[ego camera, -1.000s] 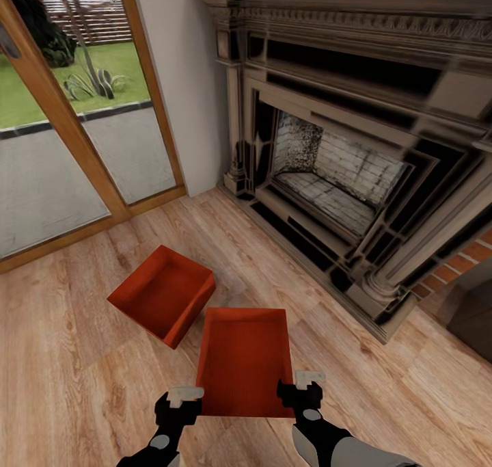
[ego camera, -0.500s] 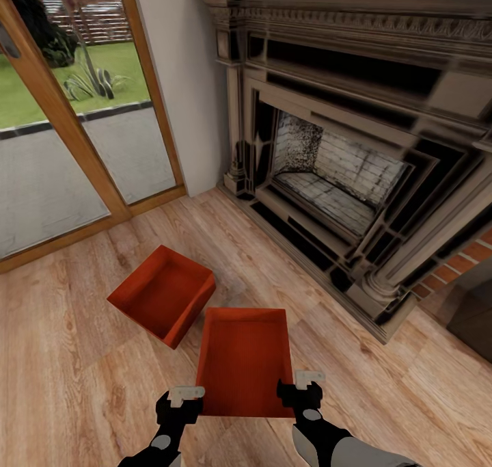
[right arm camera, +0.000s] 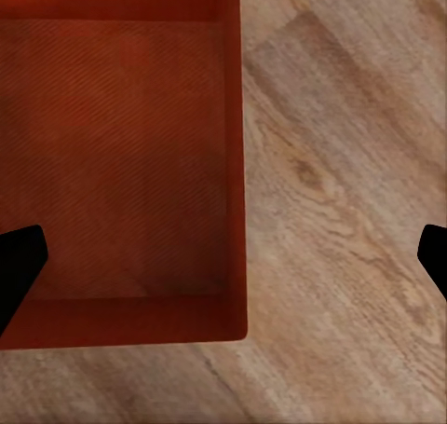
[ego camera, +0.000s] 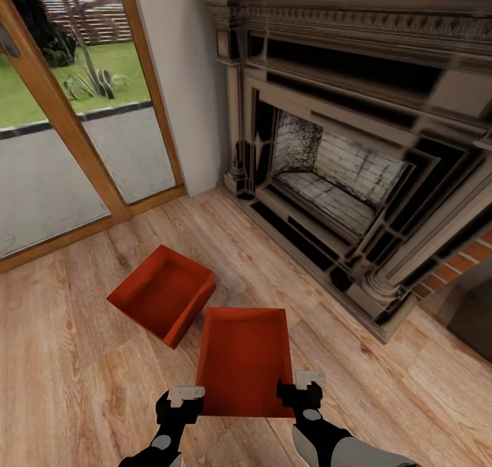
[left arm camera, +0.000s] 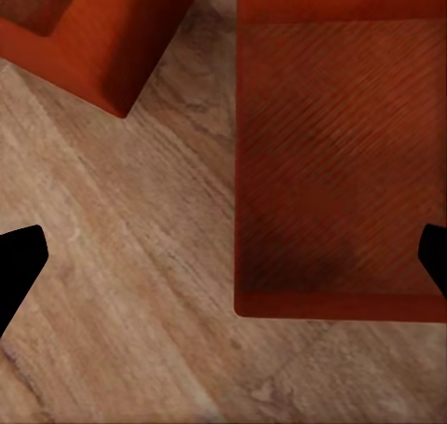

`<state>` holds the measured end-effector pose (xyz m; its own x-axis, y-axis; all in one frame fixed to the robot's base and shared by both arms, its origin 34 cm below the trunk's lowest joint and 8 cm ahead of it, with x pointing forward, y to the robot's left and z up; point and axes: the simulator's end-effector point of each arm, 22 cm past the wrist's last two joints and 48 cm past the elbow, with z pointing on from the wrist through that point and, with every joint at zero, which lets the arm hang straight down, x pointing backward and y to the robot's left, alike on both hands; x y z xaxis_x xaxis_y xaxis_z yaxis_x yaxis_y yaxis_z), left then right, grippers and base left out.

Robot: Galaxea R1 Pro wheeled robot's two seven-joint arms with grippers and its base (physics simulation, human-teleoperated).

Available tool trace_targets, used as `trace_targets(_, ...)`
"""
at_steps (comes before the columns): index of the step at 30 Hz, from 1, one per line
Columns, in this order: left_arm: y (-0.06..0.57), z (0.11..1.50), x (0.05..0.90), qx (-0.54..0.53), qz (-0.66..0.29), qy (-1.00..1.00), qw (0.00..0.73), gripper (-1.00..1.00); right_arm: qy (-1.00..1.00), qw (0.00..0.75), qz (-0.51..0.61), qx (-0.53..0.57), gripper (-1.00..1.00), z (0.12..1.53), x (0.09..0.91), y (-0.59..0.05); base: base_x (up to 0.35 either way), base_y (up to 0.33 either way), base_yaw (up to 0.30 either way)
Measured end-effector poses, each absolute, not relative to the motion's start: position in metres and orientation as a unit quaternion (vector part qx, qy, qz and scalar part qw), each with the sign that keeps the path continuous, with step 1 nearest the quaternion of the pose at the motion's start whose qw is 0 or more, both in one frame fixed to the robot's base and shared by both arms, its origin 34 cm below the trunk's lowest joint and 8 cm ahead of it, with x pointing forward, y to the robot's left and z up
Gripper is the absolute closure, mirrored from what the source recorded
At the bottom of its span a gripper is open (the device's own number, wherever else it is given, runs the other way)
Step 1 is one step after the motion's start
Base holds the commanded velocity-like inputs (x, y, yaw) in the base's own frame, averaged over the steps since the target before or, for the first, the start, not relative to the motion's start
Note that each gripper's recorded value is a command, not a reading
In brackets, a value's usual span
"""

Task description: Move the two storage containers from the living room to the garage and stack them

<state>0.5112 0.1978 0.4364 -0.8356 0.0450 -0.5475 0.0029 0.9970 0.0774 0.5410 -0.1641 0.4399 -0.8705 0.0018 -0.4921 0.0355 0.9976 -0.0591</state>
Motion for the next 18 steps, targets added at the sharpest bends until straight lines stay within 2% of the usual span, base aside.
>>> trace_targets(18,0.207,0.411,0.516,-0.018,0.041,0.949,0.313,-1.0,0.967,0.254,-0.032,0.008,-1.0,0.408,0.539,-0.163,0.0,0.0,0.0)
